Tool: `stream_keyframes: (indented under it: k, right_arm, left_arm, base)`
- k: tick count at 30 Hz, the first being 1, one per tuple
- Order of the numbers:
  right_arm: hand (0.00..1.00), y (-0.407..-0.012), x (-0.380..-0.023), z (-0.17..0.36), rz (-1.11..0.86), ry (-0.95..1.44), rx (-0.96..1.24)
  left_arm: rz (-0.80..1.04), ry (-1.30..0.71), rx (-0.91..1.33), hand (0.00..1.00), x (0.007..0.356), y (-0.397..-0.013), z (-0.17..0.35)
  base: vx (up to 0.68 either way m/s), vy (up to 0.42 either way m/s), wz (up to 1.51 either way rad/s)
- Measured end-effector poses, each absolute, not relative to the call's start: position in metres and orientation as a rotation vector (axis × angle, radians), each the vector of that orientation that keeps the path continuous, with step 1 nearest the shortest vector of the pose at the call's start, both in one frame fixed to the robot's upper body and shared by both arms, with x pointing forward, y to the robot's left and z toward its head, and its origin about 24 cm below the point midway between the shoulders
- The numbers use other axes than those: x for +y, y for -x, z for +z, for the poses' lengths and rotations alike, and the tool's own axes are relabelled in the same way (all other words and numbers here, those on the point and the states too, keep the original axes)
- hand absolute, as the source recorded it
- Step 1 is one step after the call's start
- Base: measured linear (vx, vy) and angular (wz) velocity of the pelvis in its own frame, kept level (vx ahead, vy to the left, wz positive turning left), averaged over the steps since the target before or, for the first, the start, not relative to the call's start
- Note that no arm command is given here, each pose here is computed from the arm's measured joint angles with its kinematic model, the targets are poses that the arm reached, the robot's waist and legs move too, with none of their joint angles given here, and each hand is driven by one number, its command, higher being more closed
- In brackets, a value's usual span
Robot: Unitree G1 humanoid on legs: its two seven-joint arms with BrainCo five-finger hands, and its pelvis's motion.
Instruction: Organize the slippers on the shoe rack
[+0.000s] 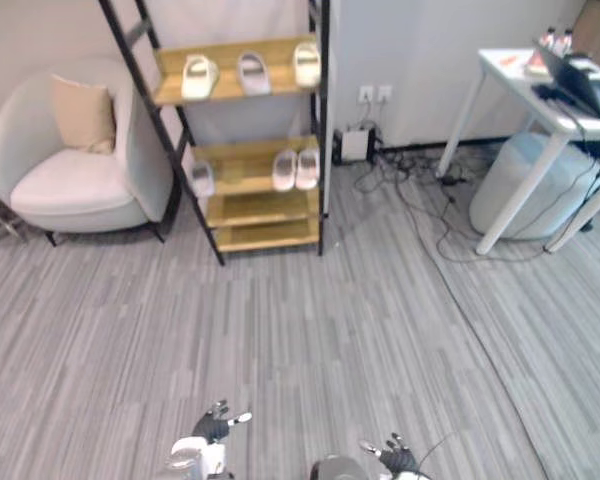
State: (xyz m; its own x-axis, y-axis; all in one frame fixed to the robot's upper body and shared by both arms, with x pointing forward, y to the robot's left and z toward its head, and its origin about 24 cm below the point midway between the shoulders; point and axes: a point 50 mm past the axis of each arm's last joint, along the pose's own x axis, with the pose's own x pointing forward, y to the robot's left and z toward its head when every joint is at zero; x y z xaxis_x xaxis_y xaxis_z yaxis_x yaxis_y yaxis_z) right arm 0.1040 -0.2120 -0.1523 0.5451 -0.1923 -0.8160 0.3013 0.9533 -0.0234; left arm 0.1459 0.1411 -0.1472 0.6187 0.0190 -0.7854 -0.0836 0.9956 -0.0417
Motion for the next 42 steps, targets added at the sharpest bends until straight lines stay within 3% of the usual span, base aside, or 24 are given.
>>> stream_keyframes:
  k: [11, 20, 25, 31, 42]
  right_arm:
    - [0.0, -0.096, -0.186, -0.159, -0.251, -0.178, 0.992]
    - [0.0, -0.113, -0.197, -0.153, -0.262, -0.164, 0.931]
    - [0.0, -0.115, -0.209, -0.152, -0.305, -0.162, 0.933]
    - [0.0, -0.114, -0.195, -0.152, -0.238, -0.152, 0.931]
    - [0.0, -0.098, -0.182, -0.16, -0.255, -0.191, 0.999]
  left_arm:
    - [0.011, 0.025, 0.939, 0.0, 0.141, -0.139, -0.151]
    - [0.029, -0.028, 0.994, 0.0, 0.16, -0.13, -0.156]
    - [0.019, 0.016, 0.994, 0.0, 0.146, -0.132, -0.157]
    - [0.055, 0.071, 0.931, 0.0, 0.142, -0.141, -0.15]
    - [-0.015, 0.001, 0.945, 0.0, 0.141, -0.139, -0.152]
  base:
    - [0.5, 0.158, -0.16]
    - [0.46, -0.101, 0.36]
    - [0.4, -0.249, 0.36]
    - [0.28, -0.155, 0.03]
    - [0.38, 0.141, -0.19]
